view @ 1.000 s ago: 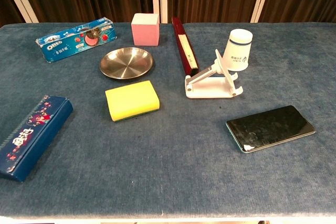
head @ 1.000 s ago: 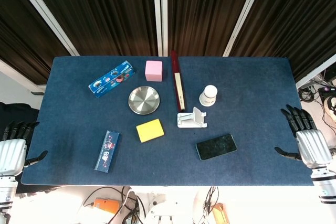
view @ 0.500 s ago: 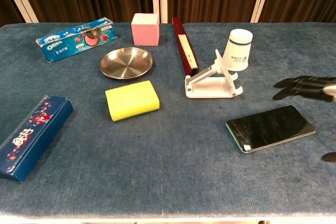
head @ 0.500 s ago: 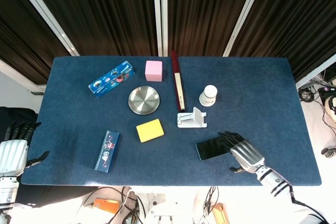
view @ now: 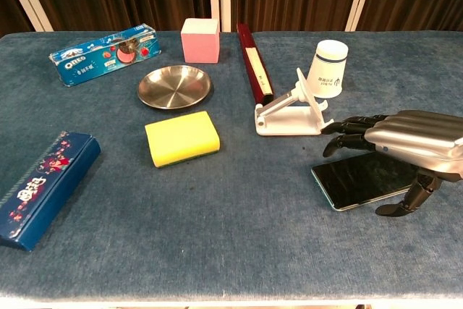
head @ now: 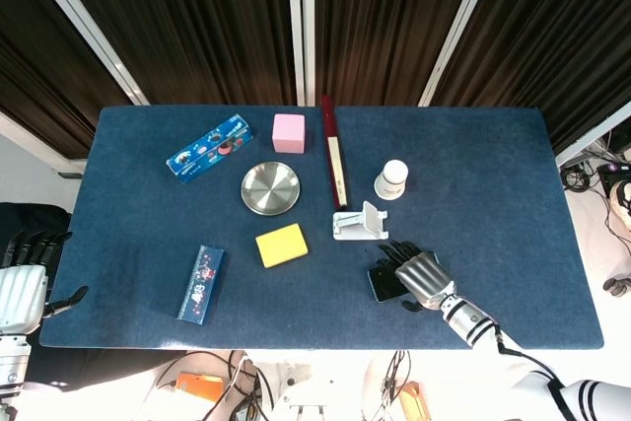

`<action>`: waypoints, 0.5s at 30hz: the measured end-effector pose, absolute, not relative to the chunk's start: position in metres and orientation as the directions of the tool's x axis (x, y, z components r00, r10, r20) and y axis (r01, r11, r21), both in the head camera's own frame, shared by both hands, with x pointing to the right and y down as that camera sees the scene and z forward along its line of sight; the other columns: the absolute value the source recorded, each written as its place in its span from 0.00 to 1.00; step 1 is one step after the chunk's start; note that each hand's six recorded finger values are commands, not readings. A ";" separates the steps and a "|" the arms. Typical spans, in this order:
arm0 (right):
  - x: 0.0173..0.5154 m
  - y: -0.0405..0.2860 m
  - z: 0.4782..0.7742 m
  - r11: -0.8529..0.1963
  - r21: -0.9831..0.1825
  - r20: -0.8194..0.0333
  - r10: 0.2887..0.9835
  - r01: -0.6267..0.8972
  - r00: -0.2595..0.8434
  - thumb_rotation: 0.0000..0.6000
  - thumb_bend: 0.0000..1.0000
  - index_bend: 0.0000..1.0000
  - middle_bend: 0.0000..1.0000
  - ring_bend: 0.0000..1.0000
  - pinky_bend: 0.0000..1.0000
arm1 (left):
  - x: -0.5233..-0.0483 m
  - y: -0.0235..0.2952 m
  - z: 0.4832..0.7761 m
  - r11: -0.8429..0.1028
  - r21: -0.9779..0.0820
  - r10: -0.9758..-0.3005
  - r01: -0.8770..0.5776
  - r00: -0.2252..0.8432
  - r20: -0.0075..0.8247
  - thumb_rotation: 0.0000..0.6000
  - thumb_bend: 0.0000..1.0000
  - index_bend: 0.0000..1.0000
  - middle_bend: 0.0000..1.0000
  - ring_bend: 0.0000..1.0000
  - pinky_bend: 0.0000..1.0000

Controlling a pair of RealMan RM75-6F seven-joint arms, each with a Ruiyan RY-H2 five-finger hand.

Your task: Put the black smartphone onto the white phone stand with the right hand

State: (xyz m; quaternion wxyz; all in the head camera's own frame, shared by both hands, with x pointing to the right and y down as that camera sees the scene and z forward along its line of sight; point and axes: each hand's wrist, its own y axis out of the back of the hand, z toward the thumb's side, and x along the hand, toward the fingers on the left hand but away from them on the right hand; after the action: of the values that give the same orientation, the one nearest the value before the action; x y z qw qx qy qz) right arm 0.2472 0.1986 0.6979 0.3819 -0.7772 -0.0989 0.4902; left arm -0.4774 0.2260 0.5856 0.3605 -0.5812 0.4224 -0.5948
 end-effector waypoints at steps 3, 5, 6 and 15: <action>0.243 0.198 0.701 -0.691 -0.688 -0.689 0.526 -0.221 0.500 1.00 0.41 0.25 0.08 0.00 0.15 | -0.477 0.226 0.586 -0.383 -0.922 -0.920 -0.061 -0.062 0.386 1.00 0.09 0.17 0.19 0.11 0.00; 0.241 0.197 0.703 -0.691 -0.687 -0.690 0.524 -0.225 0.500 1.00 0.42 0.25 0.08 0.00 0.14 | -0.477 0.225 0.585 -0.382 -0.922 -0.921 -0.060 -0.062 0.386 1.00 0.09 0.17 0.19 0.11 0.00; 0.240 0.197 0.703 -0.690 -0.686 -0.691 0.522 -0.229 0.500 1.00 0.43 0.25 0.08 0.00 0.13 | -0.477 0.225 0.585 -0.382 -0.922 -0.921 -0.059 -0.062 0.385 1.00 0.09 0.17 0.19 0.11 0.00; 0.241 0.199 0.711 -0.693 -0.665 -0.720 0.496 -0.278 0.486 1.00 0.47 0.33 0.08 0.00 0.09 | -0.479 0.226 0.584 -0.383 -0.922 -0.919 -0.060 -0.070 0.387 1.00 0.09 0.17 0.19 0.11 0.00</action>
State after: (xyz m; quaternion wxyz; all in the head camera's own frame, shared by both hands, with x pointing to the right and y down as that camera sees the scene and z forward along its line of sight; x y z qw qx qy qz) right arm 0.2406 0.1993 0.7105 0.3854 -0.7710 -0.0704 0.5021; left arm -0.4794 0.2265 0.5844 0.3601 -0.5790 0.4227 -0.5970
